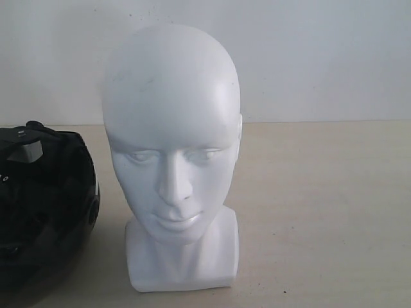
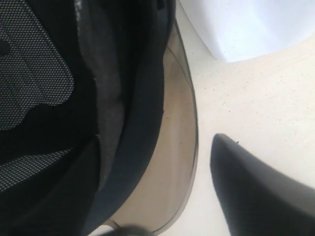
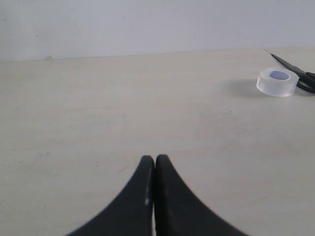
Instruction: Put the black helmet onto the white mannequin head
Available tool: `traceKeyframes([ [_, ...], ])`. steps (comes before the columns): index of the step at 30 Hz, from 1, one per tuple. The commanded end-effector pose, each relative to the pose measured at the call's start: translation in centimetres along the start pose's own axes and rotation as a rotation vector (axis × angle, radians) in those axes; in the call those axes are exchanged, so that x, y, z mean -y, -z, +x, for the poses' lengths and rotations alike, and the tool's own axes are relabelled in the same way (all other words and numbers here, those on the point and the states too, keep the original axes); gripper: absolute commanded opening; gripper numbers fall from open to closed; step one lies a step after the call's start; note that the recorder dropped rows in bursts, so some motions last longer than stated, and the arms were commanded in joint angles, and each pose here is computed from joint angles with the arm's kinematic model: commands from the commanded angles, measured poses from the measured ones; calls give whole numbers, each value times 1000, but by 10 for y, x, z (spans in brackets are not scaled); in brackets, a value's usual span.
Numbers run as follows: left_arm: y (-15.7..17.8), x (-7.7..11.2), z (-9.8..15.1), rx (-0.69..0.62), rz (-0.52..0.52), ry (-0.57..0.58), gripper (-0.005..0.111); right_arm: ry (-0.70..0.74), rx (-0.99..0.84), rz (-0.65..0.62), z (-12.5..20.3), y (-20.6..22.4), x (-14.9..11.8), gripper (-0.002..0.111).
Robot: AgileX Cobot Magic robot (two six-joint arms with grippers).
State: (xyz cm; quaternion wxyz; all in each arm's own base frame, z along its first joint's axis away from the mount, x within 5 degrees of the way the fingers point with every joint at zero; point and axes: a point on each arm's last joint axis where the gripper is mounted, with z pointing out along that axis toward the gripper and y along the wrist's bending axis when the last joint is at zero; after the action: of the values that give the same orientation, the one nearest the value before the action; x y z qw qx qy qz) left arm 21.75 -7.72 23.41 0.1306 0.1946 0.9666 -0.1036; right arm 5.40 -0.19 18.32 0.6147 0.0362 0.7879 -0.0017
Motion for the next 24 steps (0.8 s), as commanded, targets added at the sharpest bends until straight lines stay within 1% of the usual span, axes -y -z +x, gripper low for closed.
traceKeyframes([
  [1, 2, -1, -2, 22, -13, 30, 68, 8, 8, 2, -1, 0, 0, 0],
  [3, 2, -1, -2, 28, -14, 37, 70, 8, 8, 2, -1, 0, 0, 0],
  [10, 2, -2, -4, 46, -19, 37, 70, 8, 10, 2, -1, 0, 0, 0],
  [17, 19, 0, -22, 124, -25, 29, 70, 8, 10, 2, -1, 0, 0, 0],
  [24, 26, -1, -31, 159, -38, 16, 70, 8, 10, 2, -1, 0, 0, 0],
])
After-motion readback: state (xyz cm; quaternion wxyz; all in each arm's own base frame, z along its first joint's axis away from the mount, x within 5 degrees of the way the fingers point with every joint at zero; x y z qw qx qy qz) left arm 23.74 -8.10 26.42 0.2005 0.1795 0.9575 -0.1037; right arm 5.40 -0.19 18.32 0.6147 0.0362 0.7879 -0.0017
